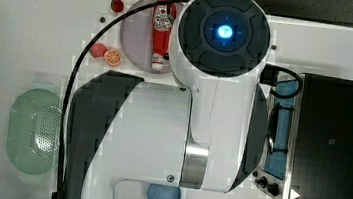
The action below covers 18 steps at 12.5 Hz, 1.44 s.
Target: Pick Banana and place it in mug.
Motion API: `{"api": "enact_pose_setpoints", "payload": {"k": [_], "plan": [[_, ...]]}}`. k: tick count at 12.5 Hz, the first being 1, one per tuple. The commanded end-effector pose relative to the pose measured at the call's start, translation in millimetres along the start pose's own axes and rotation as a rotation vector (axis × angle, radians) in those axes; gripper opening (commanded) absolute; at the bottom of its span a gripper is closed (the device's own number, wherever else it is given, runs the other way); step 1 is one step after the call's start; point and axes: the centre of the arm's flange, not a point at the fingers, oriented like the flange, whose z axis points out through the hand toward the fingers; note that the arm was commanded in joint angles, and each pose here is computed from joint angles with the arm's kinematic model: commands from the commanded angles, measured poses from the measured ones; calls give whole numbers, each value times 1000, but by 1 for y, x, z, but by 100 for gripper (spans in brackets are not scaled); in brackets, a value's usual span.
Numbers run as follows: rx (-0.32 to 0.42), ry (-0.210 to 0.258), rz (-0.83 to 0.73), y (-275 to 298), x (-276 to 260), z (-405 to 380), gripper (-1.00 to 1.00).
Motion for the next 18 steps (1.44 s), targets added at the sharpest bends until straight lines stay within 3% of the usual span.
{"api": "enact_pose_setpoints", "payload": {"k": [1, 3, 6, 11, 15, 18], "plan": [[-20, -71, -4, 126, -65, -44, 54], [-45, -97, -12, 125, -67, -26, 100], [-78, -130, -69, 114, -68, 34, 100], [-39, -85, -310, 88, -60, 158, 100], [-15, -62, -631, 76, -53, 243, 100], [-27, -88, -731, 70, -54, 297, 100]]}}
